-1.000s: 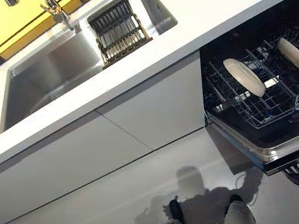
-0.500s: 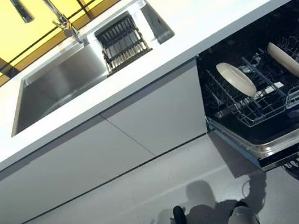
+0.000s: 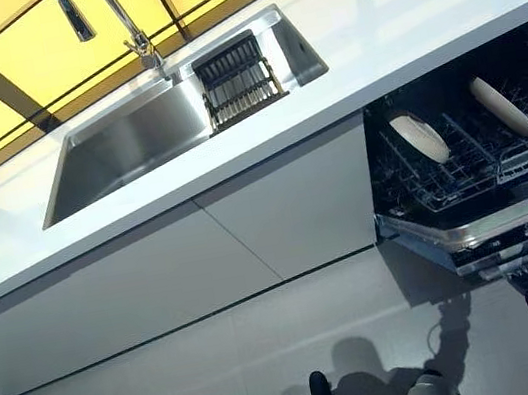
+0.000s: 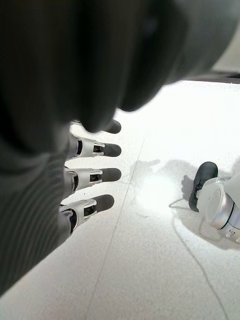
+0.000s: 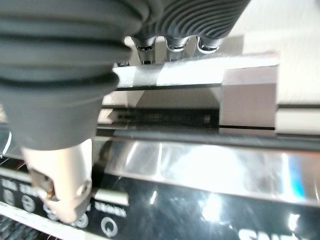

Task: Take plates into dishwasher

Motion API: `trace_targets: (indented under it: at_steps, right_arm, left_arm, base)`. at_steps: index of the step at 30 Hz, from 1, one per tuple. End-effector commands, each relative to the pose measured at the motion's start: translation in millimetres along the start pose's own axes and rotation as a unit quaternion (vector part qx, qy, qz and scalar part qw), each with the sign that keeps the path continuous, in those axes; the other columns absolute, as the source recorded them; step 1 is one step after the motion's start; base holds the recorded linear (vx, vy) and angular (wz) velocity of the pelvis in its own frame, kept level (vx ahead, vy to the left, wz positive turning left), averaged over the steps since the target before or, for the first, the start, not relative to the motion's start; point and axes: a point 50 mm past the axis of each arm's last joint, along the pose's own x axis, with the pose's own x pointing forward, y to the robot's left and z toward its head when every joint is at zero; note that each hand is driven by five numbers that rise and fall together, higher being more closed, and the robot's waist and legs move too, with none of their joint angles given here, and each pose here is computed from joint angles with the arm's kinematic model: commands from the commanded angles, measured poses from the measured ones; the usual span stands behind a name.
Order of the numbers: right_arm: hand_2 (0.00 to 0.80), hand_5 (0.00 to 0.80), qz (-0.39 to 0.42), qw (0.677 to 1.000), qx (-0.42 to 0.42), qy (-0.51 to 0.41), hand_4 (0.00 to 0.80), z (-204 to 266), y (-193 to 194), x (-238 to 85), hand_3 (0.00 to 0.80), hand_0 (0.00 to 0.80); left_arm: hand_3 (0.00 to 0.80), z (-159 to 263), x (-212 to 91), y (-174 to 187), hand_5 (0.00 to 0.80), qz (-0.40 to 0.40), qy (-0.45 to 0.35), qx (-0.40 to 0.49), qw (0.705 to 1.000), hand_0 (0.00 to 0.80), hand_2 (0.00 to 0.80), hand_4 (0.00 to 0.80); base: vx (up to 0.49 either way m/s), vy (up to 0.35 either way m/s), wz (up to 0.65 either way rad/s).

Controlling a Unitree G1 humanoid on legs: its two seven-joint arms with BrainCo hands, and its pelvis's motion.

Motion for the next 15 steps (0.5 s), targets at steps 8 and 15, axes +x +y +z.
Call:
trace_targets:
  at_steps: [8, 15]
  right_arm:
    - [0.000, 0.000, 0.349, 0.932, 0.071, -0.066, 0.000, 28.3, 188.9, -23.8, 0.000, 0.000]
    - [0.000, 0.000, 0.327, 0.941, 0.061, -0.058, 0.000, 24.3, 180.6, -18.7, 0.000, 0.000]
  left_arm:
    - [0.000, 24.9, -1.1, 15.3, 0.000, 0.015, -0.031, 0.060, 0.998, 0.000, 0.000, 0.000]
    - [0.000, 29.6, -1.5, 19.3, 0.000, 0.022, -0.039, 0.061, 0.997, 0.000, 0.000, 0.000]
  base:
    - [-0.016, -0.009, 0.04]
    - [-0.011, -0.014, 0.13]
